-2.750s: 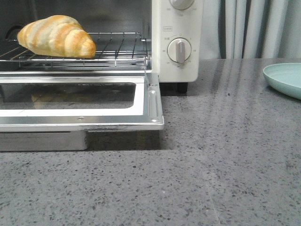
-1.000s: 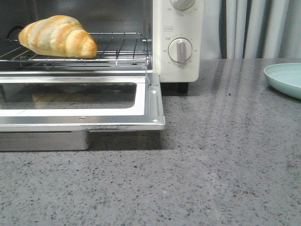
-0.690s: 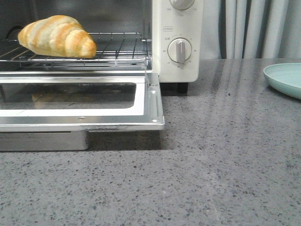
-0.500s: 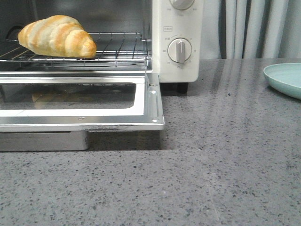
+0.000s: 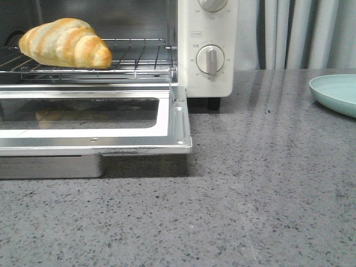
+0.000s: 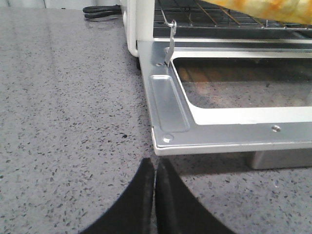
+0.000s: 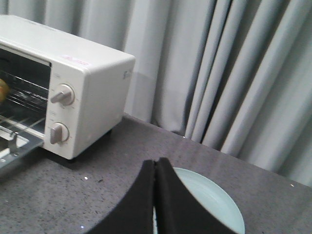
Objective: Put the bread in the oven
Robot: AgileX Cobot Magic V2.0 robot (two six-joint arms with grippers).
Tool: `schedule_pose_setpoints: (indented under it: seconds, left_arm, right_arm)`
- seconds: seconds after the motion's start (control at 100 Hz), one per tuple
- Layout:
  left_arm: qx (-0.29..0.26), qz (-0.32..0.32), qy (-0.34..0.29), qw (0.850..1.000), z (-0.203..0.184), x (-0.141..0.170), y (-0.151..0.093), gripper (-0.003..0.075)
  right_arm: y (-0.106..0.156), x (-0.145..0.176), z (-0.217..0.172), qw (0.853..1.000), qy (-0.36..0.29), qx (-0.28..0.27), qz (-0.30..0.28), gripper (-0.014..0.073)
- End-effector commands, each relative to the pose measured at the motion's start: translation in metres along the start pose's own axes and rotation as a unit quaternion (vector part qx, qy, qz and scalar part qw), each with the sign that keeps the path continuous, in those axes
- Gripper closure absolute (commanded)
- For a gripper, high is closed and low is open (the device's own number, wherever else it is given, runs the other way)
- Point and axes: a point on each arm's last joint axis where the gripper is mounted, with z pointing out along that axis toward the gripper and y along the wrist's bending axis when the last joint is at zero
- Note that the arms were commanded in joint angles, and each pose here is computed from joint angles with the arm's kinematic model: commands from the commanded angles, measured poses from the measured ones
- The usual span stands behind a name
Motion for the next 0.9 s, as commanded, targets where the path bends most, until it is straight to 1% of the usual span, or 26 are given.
schedule_pose_setpoints:
  seconds: [0.0, 0.05, 0.07, 0.12, 0.14, 0.19, 0.22, 0.3, 0.38, 0.45, 0.55, 0.62, 0.67, 0.85, 0.89]
  left_arm:
    - [-0.004, -0.011, -0.028, 1.000, 0.000, 0.001, 0.000, 0.0741]
    - [-0.004, -0.011, -0.028, 1.000, 0.000, 0.001, 0.000, 0.0741]
    - [-0.004, -0.011, -0.028, 1.000, 0.000, 0.001, 0.000, 0.0741]
    - [-0.004, -0.011, -0.028, 1.000, 0.000, 0.001, 0.000, 0.0741]
    - [-0.004, -0.011, -0.028, 1.000, 0.000, 0.001, 0.000, 0.0741]
    - [-0.004, -0.011, -0.028, 1.000, 0.000, 0.001, 0.000, 0.0741]
    - [-0.004, -0.011, -0.028, 1.000, 0.000, 0.001, 0.000, 0.0741]
    - [-0.004, -0.011, -0.028, 1.000, 0.000, 0.001, 0.000, 0.0741]
    - [-0.004, -0.011, -0.028, 1.000, 0.000, 0.001, 0.000, 0.0741]
    - [-0.004, -0.011, -0.028, 1.000, 0.000, 0.001, 0.000, 0.0741]
    - [-0.004, -0.011, -0.028, 1.000, 0.000, 0.001, 0.000, 0.0741]
    - [-0.004, -0.011, -0.028, 1.000, 0.000, 0.001, 0.000, 0.0741]
    - [-0.004, -0.011, -0.028, 1.000, 0.000, 0.001, 0.000, 0.0741]
    - [-0.004, -0.011, -0.028, 1.000, 0.000, 0.001, 0.000, 0.0741]
    - [-0.004, -0.011, -0.028, 1.000, 0.000, 0.001, 0.000, 0.0741]
  right_arm:
    - [0.010, -0.002, 0.008, 0.999, -0.033, 0.019, -0.004, 0.0664]
    - [0.021, 0.012, 0.016, 0.999, -0.017, 0.022, 0.018, 0.0664]
    - [0.024, 0.014, 0.019, 0.999, -0.020, 0.022, 0.024, 0.0664]
    - [0.034, 0.034, 0.029, 0.998, -0.008, 0.029, 0.047, 0.0664]
    - [0.037, 0.037, 0.032, 0.998, -0.016, 0.030, 0.052, 0.0664]
    - [0.045, 0.058, 0.042, 0.997, -0.018, 0.041, 0.066, 0.0664]
    - [0.049, 0.067, 0.046, 0.996, -0.033, 0.047, 0.071, 0.0664]
    - [0.056, 0.095, 0.053, 0.992, -0.039, 0.065, 0.096, 0.0664]
    - [0.061, 0.123, 0.057, 0.988, -0.012, 0.082, 0.132, 0.0664]
    - [0.064, 0.139, 0.057, 0.987, 0.020, 0.087, 0.137, 0.0664]
    - [0.066, 0.152, 0.056, 0.984, 0.063, 0.092, 0.140, 0.0664]
    - [0.067, 0.155, 0.055, 0.984, 0.082, 0.094, 0.126, 0.0664]
    - [0.067, 0.157, 0.053, 0.985, 0.090, 0.095, 0.116, 0.0664]
    - [0.068, 0.166, 0.045, 0.979, 0.131, 0.104, 0.120, 0.0664]
    - [0.068, 0.166, 0.044, 0.979, 0.125, 0.106, 0.119, 0.0664]
